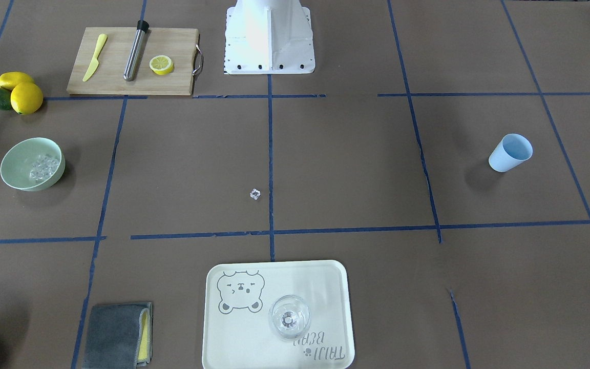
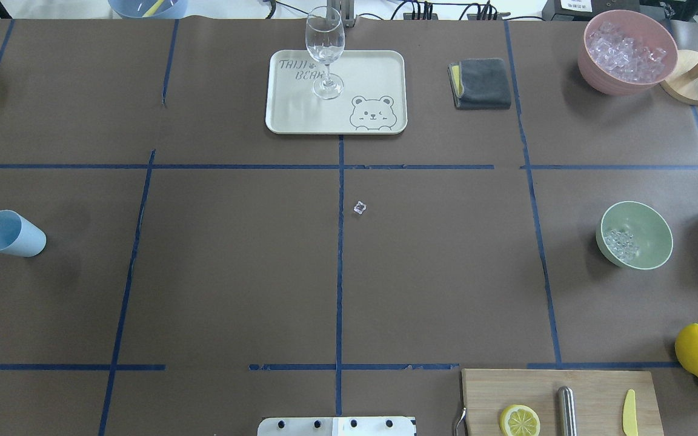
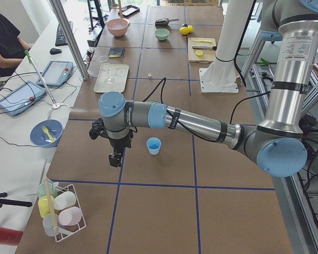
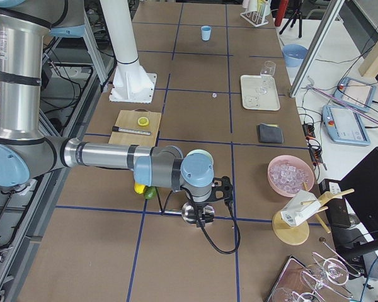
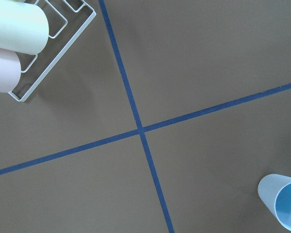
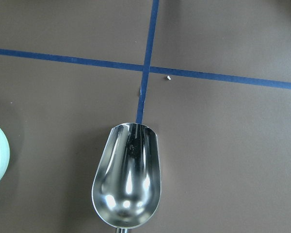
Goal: Pour ice into bowl
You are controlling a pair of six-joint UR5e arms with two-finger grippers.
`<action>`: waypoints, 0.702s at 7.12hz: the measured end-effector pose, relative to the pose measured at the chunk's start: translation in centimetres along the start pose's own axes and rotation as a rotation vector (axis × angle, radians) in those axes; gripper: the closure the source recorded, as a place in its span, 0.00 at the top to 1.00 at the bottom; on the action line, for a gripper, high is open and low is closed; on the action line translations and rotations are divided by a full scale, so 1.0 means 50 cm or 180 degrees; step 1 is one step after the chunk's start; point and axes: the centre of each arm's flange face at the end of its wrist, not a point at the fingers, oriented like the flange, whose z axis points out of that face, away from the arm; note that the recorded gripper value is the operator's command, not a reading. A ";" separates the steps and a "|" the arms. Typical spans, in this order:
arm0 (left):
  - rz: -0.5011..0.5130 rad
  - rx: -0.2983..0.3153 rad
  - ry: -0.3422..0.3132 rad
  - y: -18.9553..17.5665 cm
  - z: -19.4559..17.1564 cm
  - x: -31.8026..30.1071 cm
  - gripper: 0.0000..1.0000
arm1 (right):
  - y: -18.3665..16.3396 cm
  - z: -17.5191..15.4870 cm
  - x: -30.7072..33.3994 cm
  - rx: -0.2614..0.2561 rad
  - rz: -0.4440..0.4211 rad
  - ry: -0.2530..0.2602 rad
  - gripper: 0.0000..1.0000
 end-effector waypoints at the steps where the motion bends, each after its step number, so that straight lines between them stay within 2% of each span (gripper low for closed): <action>1: -0.0082 -0.0067 0.0001 0.030 0.021 -0.020 1.00 | -0.016 0.005 0.006 0.0003 0.0043 -0.0057 1.00; 3: -0.0190 -0.0178 0.0031 0.081 0.078 -0.060 1.00 | -0.025 0.014 0.010 0.0010 0.0104 -0.0192 1.00; 5: -0.0339 -0.0174 0.0045 0.089 0.102 -0.076 1.00 | -0.024 0.016 0.010 0.0013 0.0114 -0.0225 1.00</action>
